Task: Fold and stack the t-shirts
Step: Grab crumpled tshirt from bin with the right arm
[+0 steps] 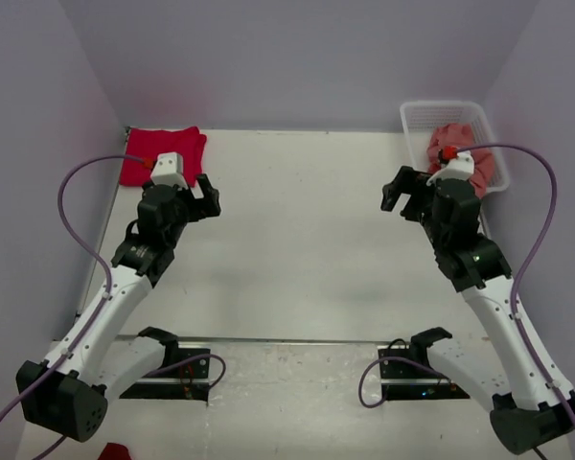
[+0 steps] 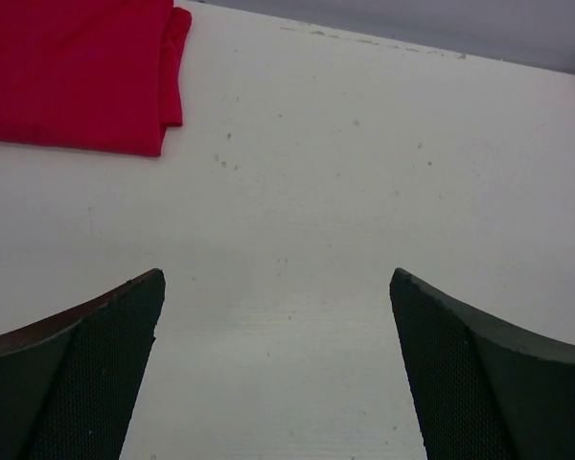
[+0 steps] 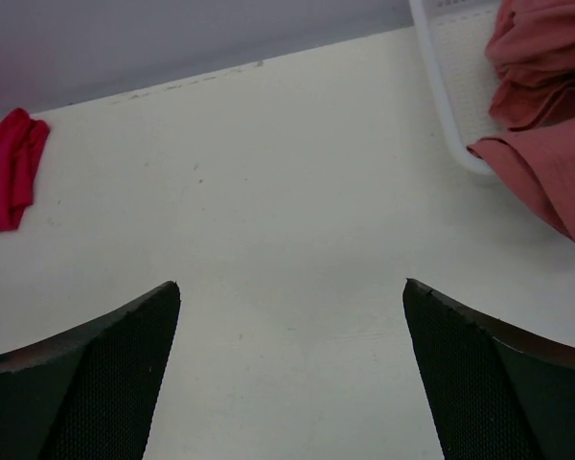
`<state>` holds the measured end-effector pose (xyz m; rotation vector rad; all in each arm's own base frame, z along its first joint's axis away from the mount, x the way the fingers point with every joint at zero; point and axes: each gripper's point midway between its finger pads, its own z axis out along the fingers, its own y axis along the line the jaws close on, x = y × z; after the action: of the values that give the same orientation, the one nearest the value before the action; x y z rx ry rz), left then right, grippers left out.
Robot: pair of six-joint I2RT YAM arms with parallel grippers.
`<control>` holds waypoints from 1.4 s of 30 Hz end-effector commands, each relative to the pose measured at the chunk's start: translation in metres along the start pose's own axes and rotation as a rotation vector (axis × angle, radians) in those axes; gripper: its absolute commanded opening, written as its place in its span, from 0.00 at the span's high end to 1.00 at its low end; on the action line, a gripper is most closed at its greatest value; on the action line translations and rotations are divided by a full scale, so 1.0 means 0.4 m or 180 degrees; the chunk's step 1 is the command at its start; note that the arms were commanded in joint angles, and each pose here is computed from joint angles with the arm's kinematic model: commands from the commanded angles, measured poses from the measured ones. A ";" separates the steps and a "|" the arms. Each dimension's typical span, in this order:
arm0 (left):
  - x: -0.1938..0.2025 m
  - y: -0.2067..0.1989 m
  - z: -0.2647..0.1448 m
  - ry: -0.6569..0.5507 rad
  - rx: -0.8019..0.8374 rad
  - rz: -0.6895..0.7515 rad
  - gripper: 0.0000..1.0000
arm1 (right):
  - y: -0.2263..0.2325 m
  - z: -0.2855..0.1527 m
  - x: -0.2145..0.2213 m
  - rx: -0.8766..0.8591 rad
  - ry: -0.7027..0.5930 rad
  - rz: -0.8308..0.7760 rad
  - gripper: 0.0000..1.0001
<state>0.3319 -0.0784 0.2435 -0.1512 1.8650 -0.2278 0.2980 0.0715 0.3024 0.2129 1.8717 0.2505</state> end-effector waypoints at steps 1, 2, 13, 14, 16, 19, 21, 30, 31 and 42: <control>-0.005 -0.019 0.015 0.0064 0.0092 0.0048 0.00 | -0.055 0.020 -0.055 0.0474 -0.0174 -0.0037 0.01; 0.005 -0.034 0.020 0.0125 0.0190 0.0037 0.00 | -0.079 0.033 -0.076 0.0662 -0.0218 -0.0053 0.01; 0.035 -0.075 0.038 0.0190 0.0440 0.0069 0.00 | -0.303 0.451 -0.137 0.1622 0.0170 0.0055 0.03; 0.034 -0.071 0.039 0.0173 0.0430 0.0121 0.00 | -0.325 0.495 -0.105 0.1714 0.0255 0.0039 0.03; 0.033 -0.059 0.042 0.0160 0.0348 0.0163 0.00 | -0.348 0.527 -0.109 0.1796 0.0234 0.0001 0.01; 0.029 -0.052 0.042 0.0168 0.0284 0.0140 0.00 | -0.425 0.556 -0.130 0.1999 0.0169 0.0013 0.01; 0.026 -0.066 0.042 0.0184 0.0360 0.0098 0.00 | -0.470 0.580 -0.117 0.2098 0.0232 -0.0029 0.01; 0.089 -0.121 0.050 0.0410 0.0542 0.0197 0.00 | -0.653 0.573 -0.184 0.2557 0.0156 -0.0080 0.01; 0.097 -0.127 0.051 0.0439 0.0572 0.0206 0.00 | -0.667 0.571 -0.191 0.2593 0.0150 -0.0062 0.01; 0.075 -0.134 0.020 0.0484 0.0562 0.0305 0.00 | -0.767 0.646 -0.071 0.2795 0.0508 -0.0159 0.01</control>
<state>0.3288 -0.1390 0.1970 0.0537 2.0419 -0.3593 0.5416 -0.2061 0.1576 0.7571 2.0565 -0.5941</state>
